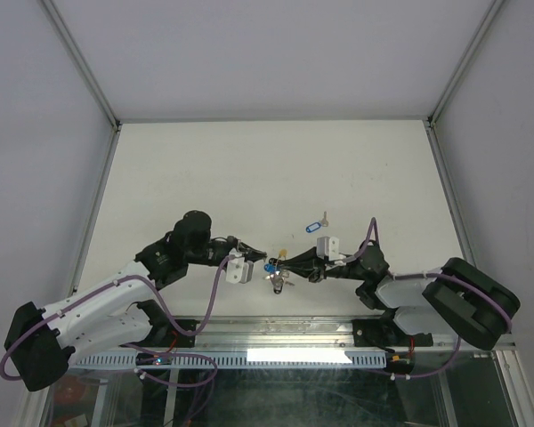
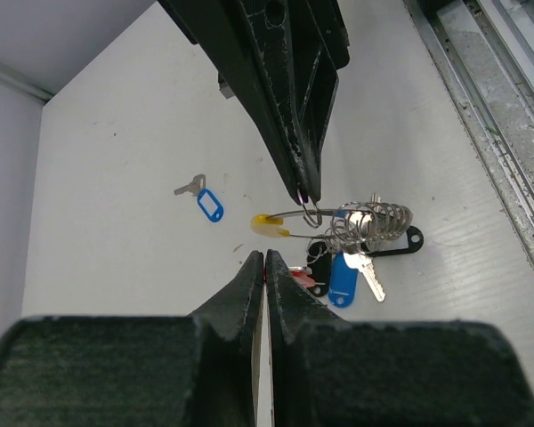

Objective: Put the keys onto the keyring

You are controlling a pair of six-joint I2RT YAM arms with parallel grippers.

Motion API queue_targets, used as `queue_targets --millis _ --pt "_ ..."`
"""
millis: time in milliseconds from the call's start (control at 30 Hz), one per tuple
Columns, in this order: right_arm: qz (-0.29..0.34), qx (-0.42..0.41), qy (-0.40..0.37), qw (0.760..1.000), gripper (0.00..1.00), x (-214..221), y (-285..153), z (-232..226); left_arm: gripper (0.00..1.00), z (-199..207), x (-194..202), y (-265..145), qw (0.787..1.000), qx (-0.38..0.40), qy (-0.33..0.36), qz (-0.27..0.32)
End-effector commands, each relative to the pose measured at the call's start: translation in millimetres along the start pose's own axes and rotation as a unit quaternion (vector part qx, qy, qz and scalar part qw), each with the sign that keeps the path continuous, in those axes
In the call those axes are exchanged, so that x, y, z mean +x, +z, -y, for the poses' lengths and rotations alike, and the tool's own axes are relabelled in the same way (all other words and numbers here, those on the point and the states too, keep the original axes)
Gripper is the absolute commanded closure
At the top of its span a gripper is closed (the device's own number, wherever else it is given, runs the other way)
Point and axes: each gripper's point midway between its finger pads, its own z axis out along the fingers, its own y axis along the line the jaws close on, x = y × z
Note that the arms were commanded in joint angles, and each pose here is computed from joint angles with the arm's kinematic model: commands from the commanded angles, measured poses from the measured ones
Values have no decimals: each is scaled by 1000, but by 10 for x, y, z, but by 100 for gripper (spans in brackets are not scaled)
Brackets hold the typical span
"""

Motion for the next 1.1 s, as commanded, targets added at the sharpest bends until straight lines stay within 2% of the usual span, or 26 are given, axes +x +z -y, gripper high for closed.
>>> queue_targets --millis 0,1067 --pt "65 -17 -32 997 100 -390 103 25 100 -171 -334 12 997 2 53 51" --pt "60 29 -17 998 100 -367 102 180 100 -62 -456 88 995 24 55 74"
